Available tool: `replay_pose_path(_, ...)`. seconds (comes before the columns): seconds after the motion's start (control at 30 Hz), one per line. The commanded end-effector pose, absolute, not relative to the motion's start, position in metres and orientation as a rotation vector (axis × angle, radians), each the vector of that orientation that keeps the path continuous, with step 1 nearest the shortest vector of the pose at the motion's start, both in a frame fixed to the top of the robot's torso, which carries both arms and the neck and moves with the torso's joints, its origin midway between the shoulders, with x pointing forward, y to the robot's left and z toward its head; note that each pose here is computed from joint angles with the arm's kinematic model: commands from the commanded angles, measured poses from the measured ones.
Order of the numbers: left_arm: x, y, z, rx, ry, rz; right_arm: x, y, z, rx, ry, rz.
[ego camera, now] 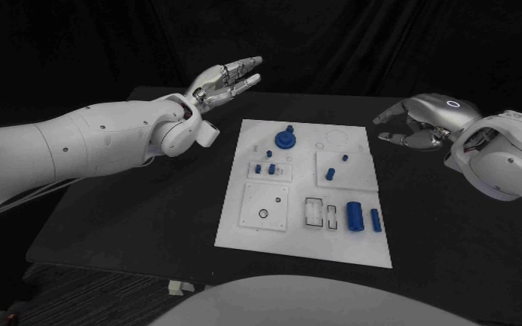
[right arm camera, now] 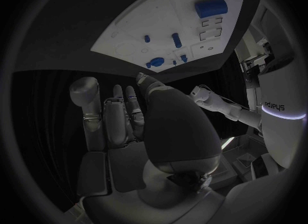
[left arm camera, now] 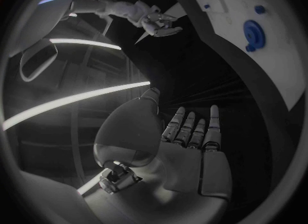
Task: Assemble the parts on the task board
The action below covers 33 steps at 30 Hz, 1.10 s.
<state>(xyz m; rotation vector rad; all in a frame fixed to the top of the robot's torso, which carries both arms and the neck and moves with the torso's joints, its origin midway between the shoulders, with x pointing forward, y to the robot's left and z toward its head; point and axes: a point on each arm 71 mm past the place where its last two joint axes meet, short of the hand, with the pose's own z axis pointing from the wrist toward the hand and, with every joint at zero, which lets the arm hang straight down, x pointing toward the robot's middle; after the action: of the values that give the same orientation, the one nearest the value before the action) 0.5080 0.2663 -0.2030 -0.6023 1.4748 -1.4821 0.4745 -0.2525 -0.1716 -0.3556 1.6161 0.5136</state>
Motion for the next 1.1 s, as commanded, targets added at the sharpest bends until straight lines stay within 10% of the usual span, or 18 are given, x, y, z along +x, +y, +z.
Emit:
replay_pose_path(0.03, 0.499, 0.263, -0.202, -0.807, 1.305, -1.786, 0.474, -0.254, -0.184, -0.357, 1.689, 0.482)
replay_pose_path(1.1, 0.455, 0.248, -0.222, -0.841, 1.385, -1.893, 0.472, -0.239, -0.219, -0.384, 1.748, 0.521)
